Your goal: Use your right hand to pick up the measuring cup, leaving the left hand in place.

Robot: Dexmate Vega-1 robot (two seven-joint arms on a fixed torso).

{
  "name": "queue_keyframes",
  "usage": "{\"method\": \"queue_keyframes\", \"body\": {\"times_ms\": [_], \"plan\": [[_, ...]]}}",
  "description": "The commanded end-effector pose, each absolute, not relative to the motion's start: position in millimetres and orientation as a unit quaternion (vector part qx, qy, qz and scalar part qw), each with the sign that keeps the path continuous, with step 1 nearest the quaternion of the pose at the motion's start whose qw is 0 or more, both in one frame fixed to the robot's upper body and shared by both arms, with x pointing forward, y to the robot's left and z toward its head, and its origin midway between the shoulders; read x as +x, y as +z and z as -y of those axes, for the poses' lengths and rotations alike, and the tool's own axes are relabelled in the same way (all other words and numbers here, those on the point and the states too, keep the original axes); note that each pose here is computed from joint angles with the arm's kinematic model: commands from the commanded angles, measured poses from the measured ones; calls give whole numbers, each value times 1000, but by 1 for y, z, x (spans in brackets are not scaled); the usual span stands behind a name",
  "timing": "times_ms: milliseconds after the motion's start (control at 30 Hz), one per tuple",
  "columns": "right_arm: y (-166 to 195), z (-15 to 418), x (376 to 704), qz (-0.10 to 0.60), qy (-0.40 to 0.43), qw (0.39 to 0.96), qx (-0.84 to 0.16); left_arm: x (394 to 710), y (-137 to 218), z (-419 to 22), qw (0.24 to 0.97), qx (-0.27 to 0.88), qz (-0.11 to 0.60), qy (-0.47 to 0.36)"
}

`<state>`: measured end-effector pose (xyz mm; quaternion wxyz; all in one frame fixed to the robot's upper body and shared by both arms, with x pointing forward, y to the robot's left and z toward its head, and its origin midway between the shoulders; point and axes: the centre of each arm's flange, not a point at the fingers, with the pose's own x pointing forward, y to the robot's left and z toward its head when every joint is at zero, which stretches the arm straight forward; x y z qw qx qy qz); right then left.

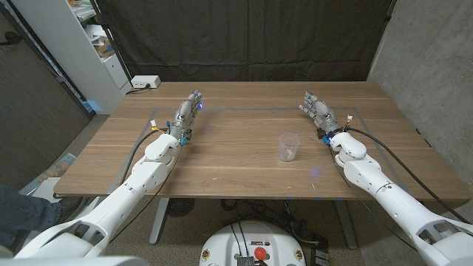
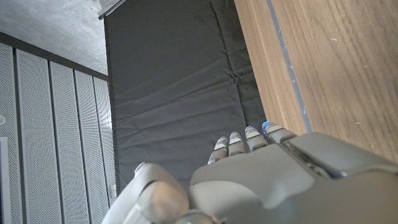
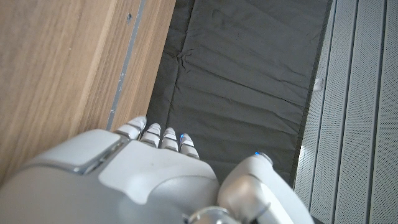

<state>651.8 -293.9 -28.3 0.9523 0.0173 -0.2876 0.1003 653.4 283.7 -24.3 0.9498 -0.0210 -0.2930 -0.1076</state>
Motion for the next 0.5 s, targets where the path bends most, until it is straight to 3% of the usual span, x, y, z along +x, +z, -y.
{"method": "queue_keyframes", "body": {"times_ms": [33, 500], "plan": [[-30, 296, 652, 285, 101, 953, 17, 653, -25, -281, 952, -15, 286, -110], [-34, 298, 647, 292, 101, 951, 14, 649, -27, -282, 951, -22, 285, -116]]}}
